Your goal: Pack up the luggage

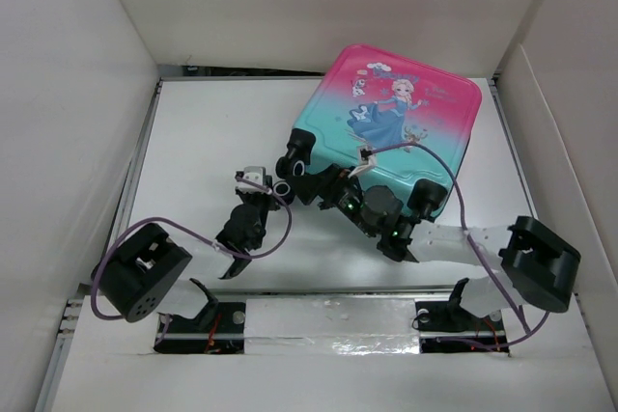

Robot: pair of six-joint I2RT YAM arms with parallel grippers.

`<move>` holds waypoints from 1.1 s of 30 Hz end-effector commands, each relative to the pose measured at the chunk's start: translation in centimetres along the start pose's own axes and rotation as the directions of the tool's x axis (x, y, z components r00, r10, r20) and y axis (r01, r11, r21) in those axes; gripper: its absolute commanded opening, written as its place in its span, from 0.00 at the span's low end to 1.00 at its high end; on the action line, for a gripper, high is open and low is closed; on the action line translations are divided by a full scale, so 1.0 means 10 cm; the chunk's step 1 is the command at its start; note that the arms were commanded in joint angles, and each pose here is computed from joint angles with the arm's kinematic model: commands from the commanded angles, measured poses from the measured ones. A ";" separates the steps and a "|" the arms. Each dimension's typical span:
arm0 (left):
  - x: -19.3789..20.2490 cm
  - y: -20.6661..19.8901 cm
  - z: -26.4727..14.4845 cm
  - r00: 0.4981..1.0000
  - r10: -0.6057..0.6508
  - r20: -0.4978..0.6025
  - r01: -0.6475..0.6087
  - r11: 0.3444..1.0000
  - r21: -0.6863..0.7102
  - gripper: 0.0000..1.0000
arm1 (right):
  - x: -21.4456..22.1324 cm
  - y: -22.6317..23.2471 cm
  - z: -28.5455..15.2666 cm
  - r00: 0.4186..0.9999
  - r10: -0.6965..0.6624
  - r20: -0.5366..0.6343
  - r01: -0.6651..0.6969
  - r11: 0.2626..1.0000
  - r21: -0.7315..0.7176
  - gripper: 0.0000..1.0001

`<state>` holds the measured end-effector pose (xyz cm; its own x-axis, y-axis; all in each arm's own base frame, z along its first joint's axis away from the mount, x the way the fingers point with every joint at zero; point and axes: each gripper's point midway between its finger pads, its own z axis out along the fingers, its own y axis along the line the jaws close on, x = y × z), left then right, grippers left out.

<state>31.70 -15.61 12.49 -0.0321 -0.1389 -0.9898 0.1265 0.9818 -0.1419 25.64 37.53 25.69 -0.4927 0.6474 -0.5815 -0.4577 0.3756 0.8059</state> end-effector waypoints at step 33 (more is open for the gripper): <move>-1.16 -0.57 0.33 0.993 0.030 -0.110 -0.013 0.989 0.147 0.91 | -3.13 -1.58 -2.12 0.765 -0.623 0.167 0.234 0.509 0.829 0.93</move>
<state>33.75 -20.89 22.63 -0.1775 -0.1045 -0.9786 0.3092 0.9381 -0.1563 32.13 -1.85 29.13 0.0316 0.3481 -0.9369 0.2916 0.8934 0.3418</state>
